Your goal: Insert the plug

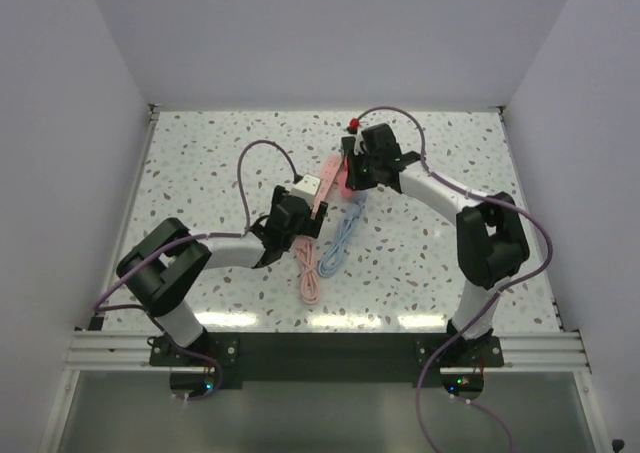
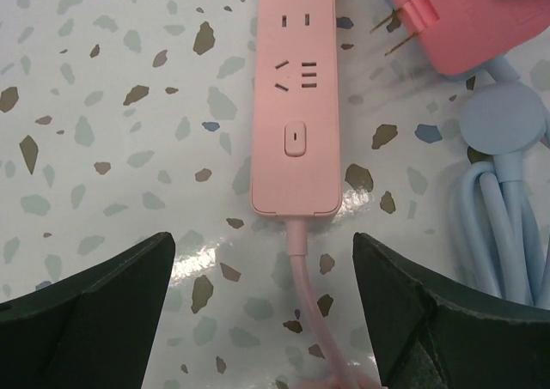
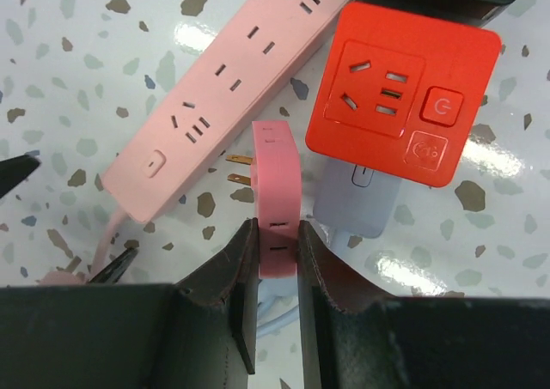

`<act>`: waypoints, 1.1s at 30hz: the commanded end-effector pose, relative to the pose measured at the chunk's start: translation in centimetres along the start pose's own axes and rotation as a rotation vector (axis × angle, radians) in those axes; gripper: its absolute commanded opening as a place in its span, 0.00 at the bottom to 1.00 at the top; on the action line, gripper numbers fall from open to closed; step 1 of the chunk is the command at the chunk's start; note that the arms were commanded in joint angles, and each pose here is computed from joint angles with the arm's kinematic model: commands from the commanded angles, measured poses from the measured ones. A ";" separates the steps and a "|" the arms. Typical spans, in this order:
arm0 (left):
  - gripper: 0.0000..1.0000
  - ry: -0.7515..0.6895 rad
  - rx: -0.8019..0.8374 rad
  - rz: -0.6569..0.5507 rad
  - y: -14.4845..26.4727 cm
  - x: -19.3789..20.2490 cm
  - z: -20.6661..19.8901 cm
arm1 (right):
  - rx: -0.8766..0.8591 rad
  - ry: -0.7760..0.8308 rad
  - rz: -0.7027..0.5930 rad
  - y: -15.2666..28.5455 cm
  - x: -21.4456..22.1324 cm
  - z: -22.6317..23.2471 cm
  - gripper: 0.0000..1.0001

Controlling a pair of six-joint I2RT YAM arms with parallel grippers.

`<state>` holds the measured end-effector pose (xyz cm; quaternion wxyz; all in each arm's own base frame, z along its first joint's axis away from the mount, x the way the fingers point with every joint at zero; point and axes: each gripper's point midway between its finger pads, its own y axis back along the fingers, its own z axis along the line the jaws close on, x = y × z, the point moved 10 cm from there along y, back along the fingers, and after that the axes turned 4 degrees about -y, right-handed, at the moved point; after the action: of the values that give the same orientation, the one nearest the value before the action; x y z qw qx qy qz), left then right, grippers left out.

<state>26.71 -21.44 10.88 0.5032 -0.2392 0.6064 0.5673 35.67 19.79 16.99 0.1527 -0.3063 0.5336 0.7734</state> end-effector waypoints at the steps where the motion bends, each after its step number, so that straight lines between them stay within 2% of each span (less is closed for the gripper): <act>1: 0.90 0.047 0.044 -0.026 -0.9 0.5 -0.3 | -0.022 0.032 -0.130 4.1 -3.2 1.2 0.00; 4: 0.89 0.052 0.019 -0.012 -1.2 1.3 0.0 | -0.032 0.046 -0.128 5.2 -3.0 1.5 0.00; 9: 0.91 0.088 0.111 -0.198 1.2 -2.0 0.8 | -0.101 0.071 -0.159 7.7 -2.3 2.1 0.00; 10: 0.91 0.116 0.207 -0.271 2.1 -3.7 0.6 | -0.123 0.079 -0.161 8.3 -2.3 2.2 0.00; 13: 0.92 0.181 0.340 -0.387 3.7 -5.2 1.8 | -0.235 0.112 -0.170 10.3 -2.0 3.1 0.00; 14: 0.92 0.206 0.447 -0.437 4.2 -6.0 1.9 | -0.268 0.122 -0.188 11.3 -2.0 3.4 0.00; 19: 0.92 0.242 0.706 -0.574 6.7 -8.9 1.9 | -0.449 0.166 -0.196 13.3 -1.0 4.4 0.00; 25: 0.92 0.279 0.969 -0.635 8.0 -9.9 1.6 | -0.603 0.210 -0.214 14.9 -0.3 5.3 0.00; 33: 0.89 0.288 1.090 -0.620 8.2 -9.2 1.0 | -0.728 0.252 -0.217 15.6 0.1 6.0 0.00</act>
<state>24.60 -20.89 21.71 0.5889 -0.2183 0.7776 0.0305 25.67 18.83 27.80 0.0617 -0.4390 0.2701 0.8547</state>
